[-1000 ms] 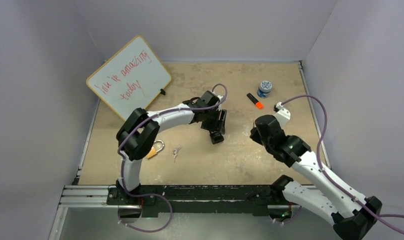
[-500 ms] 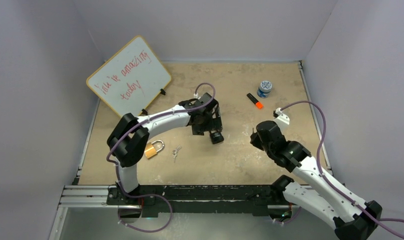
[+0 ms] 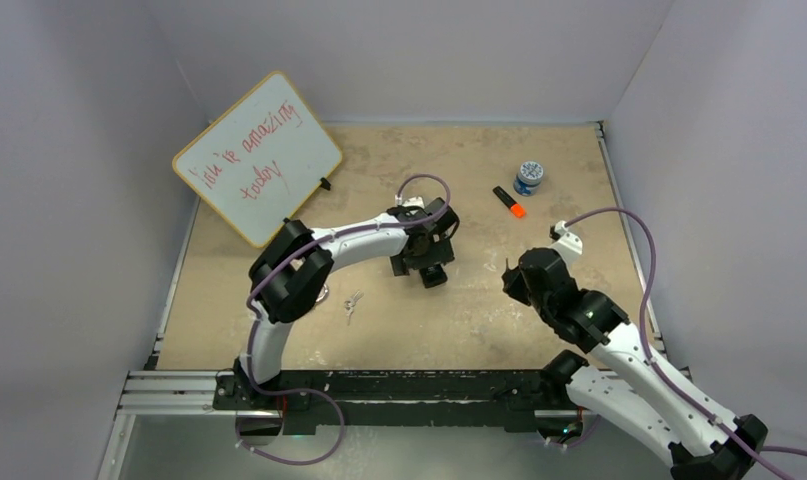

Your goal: Unlock with the key

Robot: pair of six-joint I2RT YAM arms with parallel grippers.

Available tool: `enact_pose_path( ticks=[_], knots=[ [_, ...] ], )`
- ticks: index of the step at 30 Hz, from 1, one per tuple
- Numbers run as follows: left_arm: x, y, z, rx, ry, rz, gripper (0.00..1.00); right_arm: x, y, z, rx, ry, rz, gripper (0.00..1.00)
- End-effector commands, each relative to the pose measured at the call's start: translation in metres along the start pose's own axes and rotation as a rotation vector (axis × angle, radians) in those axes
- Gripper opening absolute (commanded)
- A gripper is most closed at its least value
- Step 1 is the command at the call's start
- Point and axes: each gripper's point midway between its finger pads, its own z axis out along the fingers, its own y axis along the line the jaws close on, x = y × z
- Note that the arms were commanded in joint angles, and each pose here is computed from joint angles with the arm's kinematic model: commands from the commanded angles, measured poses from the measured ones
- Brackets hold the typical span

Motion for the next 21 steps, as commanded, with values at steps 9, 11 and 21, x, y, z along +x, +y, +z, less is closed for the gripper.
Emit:
enact_pose_path(
  ticks=[9, 11, 21],
  knots=[
    [0.007, 0.000, 0.005, -0.164, -0.093, 0.025, 0.78, 0.000, -0.012, 0.000, 0.026, -0.014, -0.060, 0.00],
    [0.012, 0.000, 0.007, -0.158, -0.077, 0.028, 0.70, 0.001, -0.013, 0.000, 0.025, -0.013, -0.064, 0.00],
    [-0.024, -0.055, -0.052, 0.283, -0.003, 0.051, 0.15, 0.001, 0.017, -0.010, -0.164, -0.003, -0.117, 0.00]
  ],
)
